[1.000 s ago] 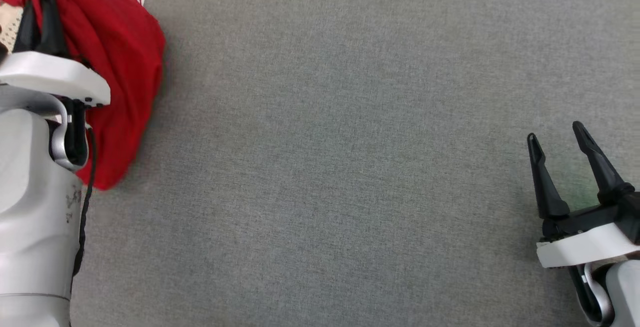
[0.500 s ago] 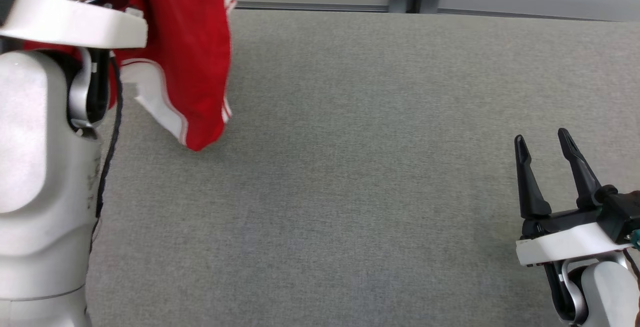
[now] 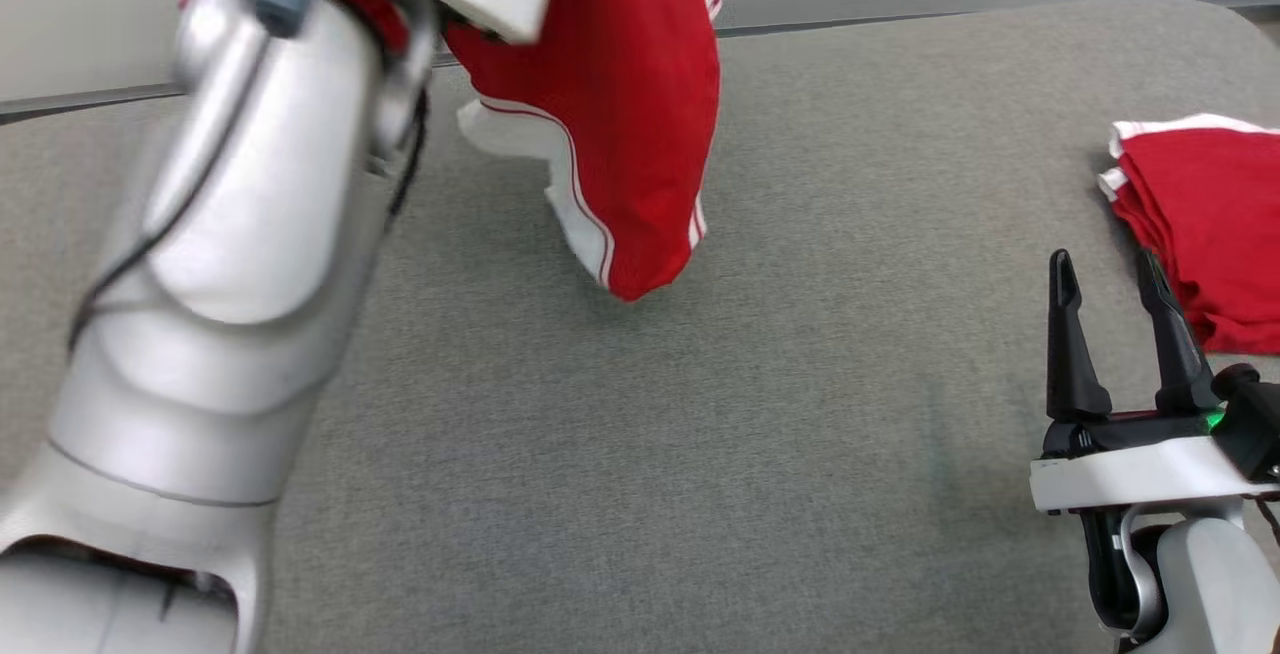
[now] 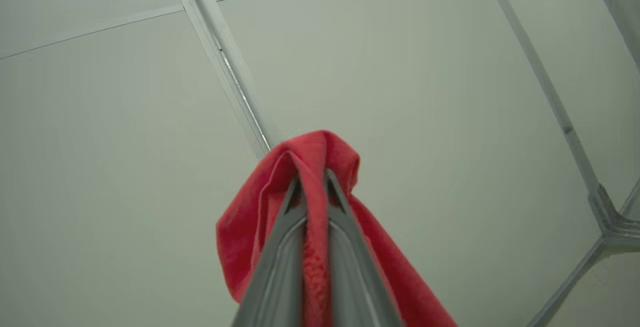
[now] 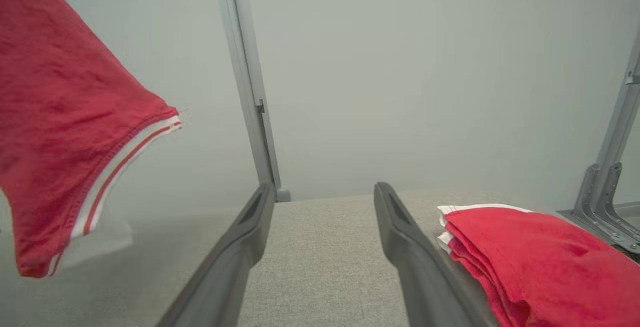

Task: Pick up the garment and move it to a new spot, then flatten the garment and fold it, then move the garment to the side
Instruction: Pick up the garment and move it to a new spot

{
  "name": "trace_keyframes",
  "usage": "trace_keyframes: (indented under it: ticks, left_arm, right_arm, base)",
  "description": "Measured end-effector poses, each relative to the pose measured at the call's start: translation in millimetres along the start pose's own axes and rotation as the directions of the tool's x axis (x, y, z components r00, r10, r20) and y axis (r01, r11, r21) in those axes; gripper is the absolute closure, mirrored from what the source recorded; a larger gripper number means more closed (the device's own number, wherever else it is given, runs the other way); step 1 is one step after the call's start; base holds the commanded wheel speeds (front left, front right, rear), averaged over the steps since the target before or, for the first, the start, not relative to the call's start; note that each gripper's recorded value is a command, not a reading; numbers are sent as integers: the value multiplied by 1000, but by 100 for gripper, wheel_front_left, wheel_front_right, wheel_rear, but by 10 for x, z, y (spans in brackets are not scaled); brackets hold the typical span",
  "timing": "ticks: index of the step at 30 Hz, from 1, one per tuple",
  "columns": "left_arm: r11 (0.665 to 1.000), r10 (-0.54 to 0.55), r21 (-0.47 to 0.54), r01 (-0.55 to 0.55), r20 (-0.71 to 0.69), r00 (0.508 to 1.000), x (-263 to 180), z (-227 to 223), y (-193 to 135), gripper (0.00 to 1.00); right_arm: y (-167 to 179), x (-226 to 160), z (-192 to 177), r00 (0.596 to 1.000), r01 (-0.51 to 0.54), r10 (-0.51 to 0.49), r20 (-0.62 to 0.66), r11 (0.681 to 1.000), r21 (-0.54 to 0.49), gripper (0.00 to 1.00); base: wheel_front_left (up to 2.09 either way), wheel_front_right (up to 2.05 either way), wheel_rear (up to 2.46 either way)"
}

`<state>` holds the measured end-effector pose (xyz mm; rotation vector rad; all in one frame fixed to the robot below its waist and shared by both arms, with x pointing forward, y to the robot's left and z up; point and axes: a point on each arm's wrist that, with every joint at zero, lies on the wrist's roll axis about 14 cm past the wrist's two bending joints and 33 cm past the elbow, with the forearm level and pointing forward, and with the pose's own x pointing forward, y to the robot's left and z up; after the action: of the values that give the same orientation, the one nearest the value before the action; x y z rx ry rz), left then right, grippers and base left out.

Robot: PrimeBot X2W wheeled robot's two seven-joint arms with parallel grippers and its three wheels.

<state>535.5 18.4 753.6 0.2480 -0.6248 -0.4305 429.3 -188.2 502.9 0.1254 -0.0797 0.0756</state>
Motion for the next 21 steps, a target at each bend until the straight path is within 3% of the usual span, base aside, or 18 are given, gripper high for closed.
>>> trace_keyframes:
  ticks: [3, 6, 8, 11, 12, 13, 14, 17, 21]
  left_arm:
    - [988, -154, -10, 154, -34, 987, -3, -163, -666, 100]
    - [949, -314, -66, 308, -114, 943, -259, -515, -1359, 100]
    - [903, -425, -131, 409, -144, 894, -515, -678, -1800, 100]
    - [809, -575, -257, 529, -157, 803, -951, -734, -2460, 100]
    - [780, -609, -296, 551, -160, 777, -1073, -735, -2621, 73]
    - [753, -640, -328, 571, -163, 750, -1191, -736, -2762, 24]
    - [726, -669, -353, 590, -164, 725, -1299, -733, -2880, 0]
    - [662, -725, -424, 618, -155, 671, -1514, -697, -3091, 0]
    - [624, -761, -446, 642, -160, 628, -1652, -703, -3157, 0]
  right_arm:
    - [-138, -78, 23, 999, 45, -45, 2, 999, -1, 0]
    - [-207, -129, 18, 998, 70, -70, -2, 998, 0, 0]
    - [-258, -145, 24, 996, 86, -86, -1, 996, 2, 0]
    - [-344, -153, 61, 994, 113, -113, 8, 994, 0, 0]
    - [-371, -159, 61, 993, 121, -121, 8, 993, 1, 0]
    - [-402, -168, 57, 991, 130, -130, 6, 991, 2, 0]
    - [-419, -171, 57, 991, 136, -136, 6, 991, 1, 0]
    - [-437, -157, 55, 990, 141, -141, 6, 990, 4, 0]
    - [-404, -115, 21, 991, 132, -132, 1, 991, 13, 0]
  base:
    - [0, 0, 0]
    - [0, 0, 0]
    - [0, 0, 0]
    - [0, 0, 0]
    - [0, 0, 0]
    - [0, 0, 0]
    - [0, 0, 0]
    - [0, 0, 0]
    - [0, 0, 0]
